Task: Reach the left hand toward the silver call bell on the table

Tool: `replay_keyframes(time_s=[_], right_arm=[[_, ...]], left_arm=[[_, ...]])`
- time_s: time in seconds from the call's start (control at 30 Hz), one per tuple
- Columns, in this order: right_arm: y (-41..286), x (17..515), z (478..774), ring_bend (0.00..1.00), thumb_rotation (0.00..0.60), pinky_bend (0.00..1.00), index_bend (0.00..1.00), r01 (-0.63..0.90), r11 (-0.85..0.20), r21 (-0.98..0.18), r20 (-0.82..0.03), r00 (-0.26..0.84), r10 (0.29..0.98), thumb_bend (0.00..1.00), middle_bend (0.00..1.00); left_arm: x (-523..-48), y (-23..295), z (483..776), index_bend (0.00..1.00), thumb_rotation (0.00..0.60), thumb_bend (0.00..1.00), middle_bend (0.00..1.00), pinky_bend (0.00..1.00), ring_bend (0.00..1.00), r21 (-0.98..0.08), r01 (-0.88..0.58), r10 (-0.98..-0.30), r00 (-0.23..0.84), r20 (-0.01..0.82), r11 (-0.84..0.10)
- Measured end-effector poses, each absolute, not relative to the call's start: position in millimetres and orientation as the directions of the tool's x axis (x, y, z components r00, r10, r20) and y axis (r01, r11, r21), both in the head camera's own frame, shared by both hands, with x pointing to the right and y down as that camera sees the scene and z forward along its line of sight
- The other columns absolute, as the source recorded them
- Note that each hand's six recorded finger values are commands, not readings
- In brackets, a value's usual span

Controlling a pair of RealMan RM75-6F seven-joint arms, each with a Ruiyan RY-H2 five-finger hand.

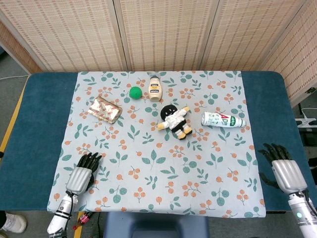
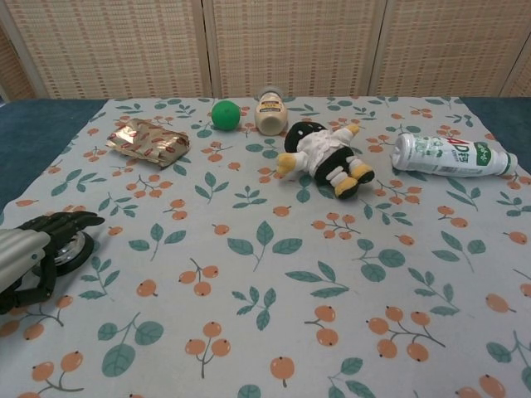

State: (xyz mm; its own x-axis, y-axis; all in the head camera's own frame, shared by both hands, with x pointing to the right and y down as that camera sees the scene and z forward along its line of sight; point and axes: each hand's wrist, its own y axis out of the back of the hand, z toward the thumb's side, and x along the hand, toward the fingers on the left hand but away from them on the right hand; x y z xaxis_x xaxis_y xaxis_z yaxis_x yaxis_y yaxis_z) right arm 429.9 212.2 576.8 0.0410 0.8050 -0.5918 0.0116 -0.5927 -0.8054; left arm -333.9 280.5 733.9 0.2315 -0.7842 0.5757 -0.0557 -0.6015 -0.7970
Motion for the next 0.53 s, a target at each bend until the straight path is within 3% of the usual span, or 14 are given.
replay_keyframes(time_s=[0.2, 0.33, 0.53], right_arm=[[209, 431, 577, 0.00, 0.600, 0.05, 0.20, 0.020, -0.590, -0.807, -0.589, 0.033, 0.807, 0.27, 0.06], [209, 432, 577, 0.00, 0.600, 0.05, 0.20, 0.019, -0.587, -0.810, -0.586, 0.029, 0.810, 0.27, 0.07], [210, 431, 574, 0.00, 0.600, 0.05, 0.20, 0.018, -0.571, -0.821, -0.571, 0.029, 0.821, 0.27, 0.06]], left_arm=[[-345, 265, 709, 0.00, 0.600, 1.00, 0.00, 0.09, 0.00, -0.836, -0.026, -0.817, 0.230, 0.528, -0.548], [-374, 253, 677, 0.00, 0.600, 1.00, 0.00, 0.12, 0.00, -0.855, 0.035, -0.832, 0.210, 0.513, -0.518], [-447, 245, 627, 0.00, 0.600, 1.00, 0.00, 0.15, 0.00, -0.844, 0.130, -0.847, 0.049, 0.530, -0.520]])
